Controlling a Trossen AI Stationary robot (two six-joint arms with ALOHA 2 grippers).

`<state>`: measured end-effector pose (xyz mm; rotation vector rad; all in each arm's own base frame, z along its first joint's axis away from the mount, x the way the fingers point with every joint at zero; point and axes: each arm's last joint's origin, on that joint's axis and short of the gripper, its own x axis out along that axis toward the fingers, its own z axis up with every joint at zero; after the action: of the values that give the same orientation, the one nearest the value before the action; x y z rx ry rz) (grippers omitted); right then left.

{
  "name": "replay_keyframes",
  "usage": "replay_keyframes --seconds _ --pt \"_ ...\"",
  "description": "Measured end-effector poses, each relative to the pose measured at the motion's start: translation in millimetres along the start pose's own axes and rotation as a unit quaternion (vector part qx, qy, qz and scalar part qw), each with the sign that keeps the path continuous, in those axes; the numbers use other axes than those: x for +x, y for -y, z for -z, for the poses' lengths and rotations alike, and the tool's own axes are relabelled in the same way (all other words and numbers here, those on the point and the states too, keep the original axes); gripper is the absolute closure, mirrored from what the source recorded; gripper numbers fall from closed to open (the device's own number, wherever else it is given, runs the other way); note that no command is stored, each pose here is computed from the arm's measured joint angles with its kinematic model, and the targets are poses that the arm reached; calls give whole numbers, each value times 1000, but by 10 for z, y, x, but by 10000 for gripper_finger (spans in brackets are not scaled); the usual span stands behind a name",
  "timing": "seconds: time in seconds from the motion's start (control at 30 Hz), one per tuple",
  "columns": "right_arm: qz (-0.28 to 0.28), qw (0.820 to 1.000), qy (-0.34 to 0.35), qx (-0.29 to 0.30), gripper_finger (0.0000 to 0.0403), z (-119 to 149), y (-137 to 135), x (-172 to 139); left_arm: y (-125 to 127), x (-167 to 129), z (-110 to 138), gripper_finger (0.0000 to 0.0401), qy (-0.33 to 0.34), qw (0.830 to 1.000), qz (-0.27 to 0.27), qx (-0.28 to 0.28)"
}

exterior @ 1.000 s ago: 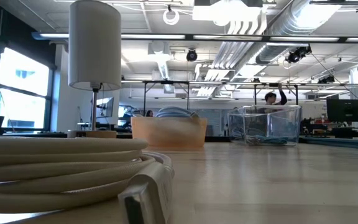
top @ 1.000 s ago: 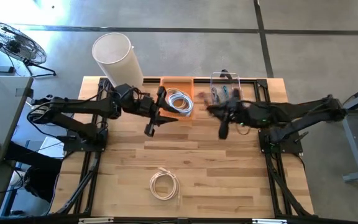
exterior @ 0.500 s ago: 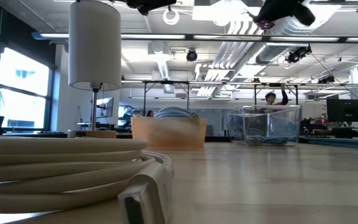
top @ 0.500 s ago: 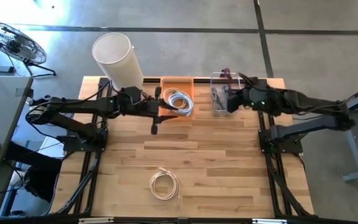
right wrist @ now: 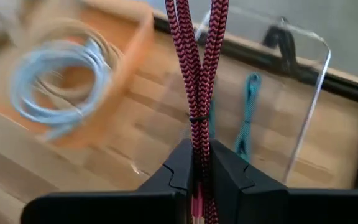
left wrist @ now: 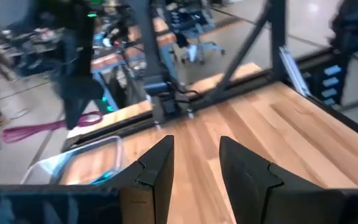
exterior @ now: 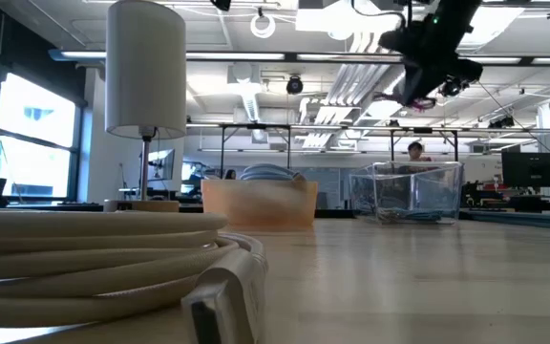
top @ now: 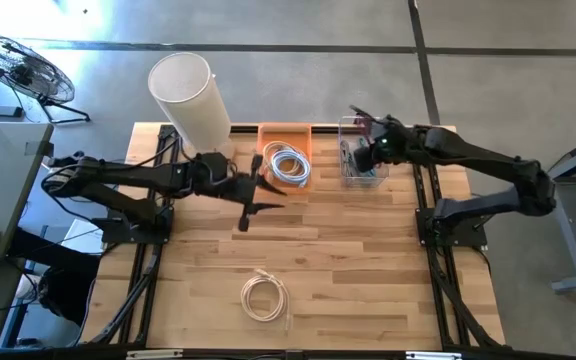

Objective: Pick & Place USB Port
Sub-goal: Put the black pink charger cable into the transparent bin, then put the light brown HDMI cable into the orange bin

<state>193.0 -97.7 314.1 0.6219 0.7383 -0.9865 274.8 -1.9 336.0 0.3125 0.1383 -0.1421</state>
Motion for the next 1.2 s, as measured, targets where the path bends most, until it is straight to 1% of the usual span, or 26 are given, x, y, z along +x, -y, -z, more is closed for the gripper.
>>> replay_keyframes --seconds 0.13,0.27,0.43,0.57,0.73,0.83,1.0,1.1,1.2 --pt "57 998 -11 -17 372 8 -6 147 118 10 7 277 -19 1000 16 10" --pt "81 995 -26 -43 362 -41 10 318 185 13 15 277 -34 999 16 9" --pt "75 994 -53 -52 362 -76 -6 507 239 14 22 277 -43 999 27 3" --pt "63 990 -69 -109 356 -76 -44 601 244 12 42 277 -54 998 29 -3" --pt "63 989 -61 -123 342 -91 -62 628 249 9 64 277 -66 997 30 -8" --pt "60 987 -59 -136 328 -97 -66 629 246 9 66 277 -67 997 29 -17" --pt "60 986 -63 -139 293 -91 -63 628 252 6 84 277 -76 996 32 -18" --pt "61 985 -70 -142 273 -80 -57 625 261 2 104 277 -87 995 37 -44" --pt "27 983 -81 -165 262 -57 -94 595 287 -15 174 277 -124 989 49 -69"
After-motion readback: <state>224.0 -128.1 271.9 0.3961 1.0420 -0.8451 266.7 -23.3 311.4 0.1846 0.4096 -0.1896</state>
